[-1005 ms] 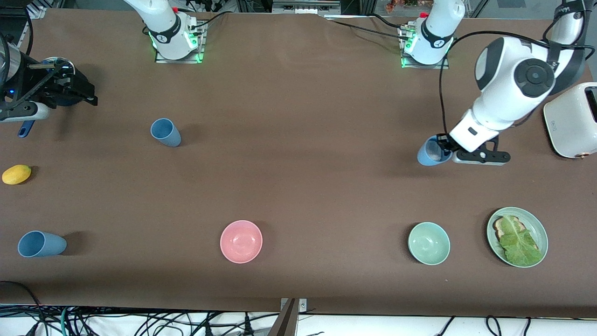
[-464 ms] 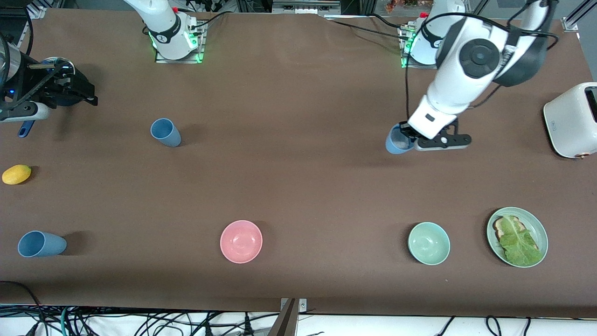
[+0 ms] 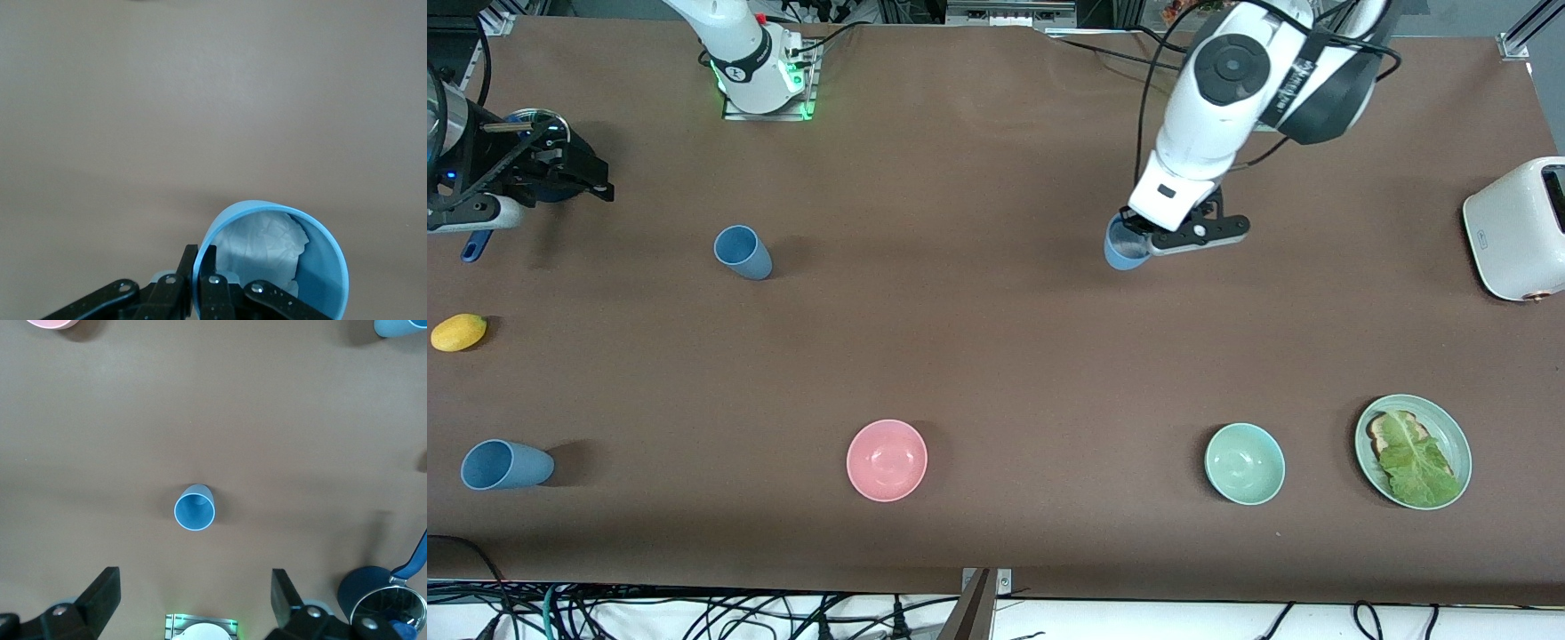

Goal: Stack blue cups with both arms
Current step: 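Lift the tissue cup with the left gripper and carry it toward the table middle, then lower the tissue cup onto the table with the left gripper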

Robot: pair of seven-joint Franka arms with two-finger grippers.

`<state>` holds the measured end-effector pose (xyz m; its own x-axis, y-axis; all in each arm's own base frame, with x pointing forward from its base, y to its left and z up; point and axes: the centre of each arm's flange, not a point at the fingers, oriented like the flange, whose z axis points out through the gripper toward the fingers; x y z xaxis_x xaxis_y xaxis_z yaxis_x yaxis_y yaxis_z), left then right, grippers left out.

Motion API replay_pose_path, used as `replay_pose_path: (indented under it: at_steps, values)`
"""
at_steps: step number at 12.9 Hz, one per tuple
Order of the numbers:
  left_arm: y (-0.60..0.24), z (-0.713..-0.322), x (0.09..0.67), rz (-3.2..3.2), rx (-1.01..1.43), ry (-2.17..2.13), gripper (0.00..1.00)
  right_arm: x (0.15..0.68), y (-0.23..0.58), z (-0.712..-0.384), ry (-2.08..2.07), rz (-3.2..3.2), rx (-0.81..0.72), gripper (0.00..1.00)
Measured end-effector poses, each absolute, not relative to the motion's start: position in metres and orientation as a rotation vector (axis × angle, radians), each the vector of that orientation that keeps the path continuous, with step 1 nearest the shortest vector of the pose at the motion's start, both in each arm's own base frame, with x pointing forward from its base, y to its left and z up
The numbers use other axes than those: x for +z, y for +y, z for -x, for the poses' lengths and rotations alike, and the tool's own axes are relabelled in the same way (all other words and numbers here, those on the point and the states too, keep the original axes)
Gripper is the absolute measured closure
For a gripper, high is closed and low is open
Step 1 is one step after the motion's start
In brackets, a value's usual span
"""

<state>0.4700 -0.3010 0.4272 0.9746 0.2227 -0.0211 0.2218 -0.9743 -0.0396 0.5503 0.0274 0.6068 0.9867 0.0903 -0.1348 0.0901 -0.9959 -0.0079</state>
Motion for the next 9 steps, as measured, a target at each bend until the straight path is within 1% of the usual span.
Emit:
replay_pose_path:
  at_steps: [5, 9]
  values:
    - [-0.356, -0.441, 0.407, 3.080, 0.037, -0.482, 0.94, 0.604, 0.027, -0.552, -0.142, 3.129, 0.222, 0.00]
    - [-0.377, -0.442, 0.372, 3.093, 0.047, -0.570, 0.94, 0.601, 0.027, -0.553, -0.142, 3.128, 0.229, 0.00]
